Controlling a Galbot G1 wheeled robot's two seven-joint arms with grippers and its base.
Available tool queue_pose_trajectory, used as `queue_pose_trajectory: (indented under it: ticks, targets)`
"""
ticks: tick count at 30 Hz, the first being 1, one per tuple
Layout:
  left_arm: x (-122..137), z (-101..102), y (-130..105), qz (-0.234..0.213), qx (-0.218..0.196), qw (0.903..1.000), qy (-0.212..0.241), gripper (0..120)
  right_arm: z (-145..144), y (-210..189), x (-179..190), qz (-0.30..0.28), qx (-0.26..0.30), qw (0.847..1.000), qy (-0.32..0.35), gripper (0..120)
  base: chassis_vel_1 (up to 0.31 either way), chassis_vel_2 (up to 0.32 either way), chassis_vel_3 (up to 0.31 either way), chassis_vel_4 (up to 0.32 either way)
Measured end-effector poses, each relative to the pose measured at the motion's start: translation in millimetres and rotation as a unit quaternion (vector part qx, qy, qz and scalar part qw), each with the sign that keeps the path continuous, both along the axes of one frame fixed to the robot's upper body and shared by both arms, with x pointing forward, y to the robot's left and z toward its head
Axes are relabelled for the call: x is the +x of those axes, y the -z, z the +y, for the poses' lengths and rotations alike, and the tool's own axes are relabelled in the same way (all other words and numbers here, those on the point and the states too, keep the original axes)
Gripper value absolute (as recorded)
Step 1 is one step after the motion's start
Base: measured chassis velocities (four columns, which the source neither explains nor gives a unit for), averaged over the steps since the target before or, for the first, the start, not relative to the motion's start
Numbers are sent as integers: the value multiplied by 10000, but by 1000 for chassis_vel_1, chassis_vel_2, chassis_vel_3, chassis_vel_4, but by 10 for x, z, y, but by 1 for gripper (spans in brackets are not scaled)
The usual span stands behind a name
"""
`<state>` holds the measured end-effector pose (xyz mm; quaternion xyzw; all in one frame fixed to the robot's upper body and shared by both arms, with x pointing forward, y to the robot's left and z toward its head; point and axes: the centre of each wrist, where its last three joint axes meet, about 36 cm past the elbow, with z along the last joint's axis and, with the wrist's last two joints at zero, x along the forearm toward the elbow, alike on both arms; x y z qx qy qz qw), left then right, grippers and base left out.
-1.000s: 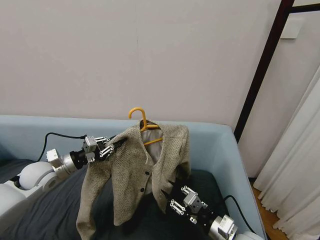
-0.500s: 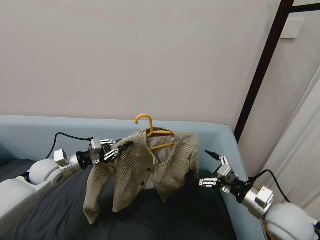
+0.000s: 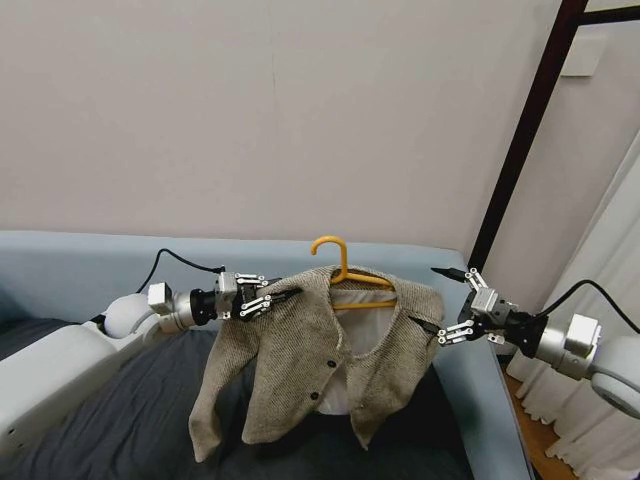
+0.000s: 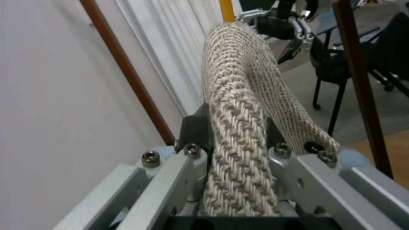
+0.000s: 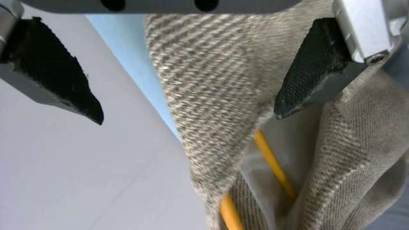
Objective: Pick up the clothes from the sofa and hang them on the clothes hanger.
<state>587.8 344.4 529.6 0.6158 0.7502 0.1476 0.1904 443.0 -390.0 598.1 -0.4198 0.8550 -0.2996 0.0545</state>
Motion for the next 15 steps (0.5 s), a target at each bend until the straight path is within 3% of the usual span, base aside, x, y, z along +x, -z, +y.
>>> queue_pose_trajectory:
  ticks: [7, 15]
  targets:
    - [130, -199, 91, 8, 26, 9993, 362, 11, -144, -41, 22, 286, -306, 9989, -197, 99, 0, 0, 0, 0]
    - [241, -331, 182, 8, 14, 9988, 494, 11, -205, 20, 6, 490, -393, 9973, -374, 72, 0, 0, 0, 0]
